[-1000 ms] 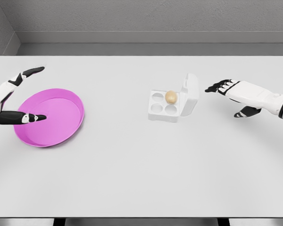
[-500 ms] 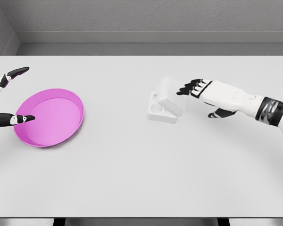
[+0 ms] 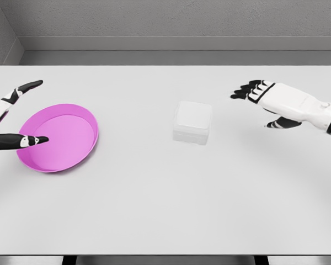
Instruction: Pack egg into the box and close the box lid
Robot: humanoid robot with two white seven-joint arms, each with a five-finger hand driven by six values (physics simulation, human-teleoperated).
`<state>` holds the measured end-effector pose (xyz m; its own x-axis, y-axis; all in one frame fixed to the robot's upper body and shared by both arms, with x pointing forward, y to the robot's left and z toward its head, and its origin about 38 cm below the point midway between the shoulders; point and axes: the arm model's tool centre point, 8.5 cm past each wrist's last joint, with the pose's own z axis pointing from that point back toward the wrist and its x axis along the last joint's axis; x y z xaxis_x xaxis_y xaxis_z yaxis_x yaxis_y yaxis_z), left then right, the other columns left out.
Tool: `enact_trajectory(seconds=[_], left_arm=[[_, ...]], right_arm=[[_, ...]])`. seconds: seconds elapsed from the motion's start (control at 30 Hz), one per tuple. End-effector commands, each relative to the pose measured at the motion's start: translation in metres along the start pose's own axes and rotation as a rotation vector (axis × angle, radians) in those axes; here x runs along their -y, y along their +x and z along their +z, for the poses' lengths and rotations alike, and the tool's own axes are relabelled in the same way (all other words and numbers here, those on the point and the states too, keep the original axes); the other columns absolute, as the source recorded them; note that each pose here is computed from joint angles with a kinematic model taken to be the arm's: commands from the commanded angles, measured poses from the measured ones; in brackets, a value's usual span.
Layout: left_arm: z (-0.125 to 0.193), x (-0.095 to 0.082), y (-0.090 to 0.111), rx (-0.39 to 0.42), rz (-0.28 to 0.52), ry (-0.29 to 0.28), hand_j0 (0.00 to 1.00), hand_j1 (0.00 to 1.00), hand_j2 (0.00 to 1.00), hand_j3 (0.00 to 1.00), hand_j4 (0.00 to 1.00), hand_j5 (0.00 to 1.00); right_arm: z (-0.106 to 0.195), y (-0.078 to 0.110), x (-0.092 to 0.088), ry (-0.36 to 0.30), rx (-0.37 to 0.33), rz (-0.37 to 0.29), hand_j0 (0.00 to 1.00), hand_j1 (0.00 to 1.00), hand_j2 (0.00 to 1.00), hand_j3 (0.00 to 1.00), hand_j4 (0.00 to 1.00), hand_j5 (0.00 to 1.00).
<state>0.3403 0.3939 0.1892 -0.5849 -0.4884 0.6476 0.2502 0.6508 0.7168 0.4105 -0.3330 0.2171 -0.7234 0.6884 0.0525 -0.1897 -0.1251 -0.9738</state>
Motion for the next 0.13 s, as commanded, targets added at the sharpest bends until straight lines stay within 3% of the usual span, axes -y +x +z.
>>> enact_trajectory(seconds=[0.0,0.1], left_arm=[[0.0,0.0014,-0.0009,-0.008,-0.005,0.0,1.0,1.0,1.0,1.0,1.0,1.0],[-0.0012,0.003,-0.0001,-0.004,-0.003,-0.003,1.0,1.0,1.0,1.0,1.0,1.0]], right_arm=[[0.0137,-0.014,0.0017,0.015,-0.044,0.0,1.0,1.0,1.0,1.0,1.0,1.0],[0.0172,-0.0159,0.0022,0.024,-0.05,0.006,1.0,1.0,1.0,1.0,1.0,1.0]])
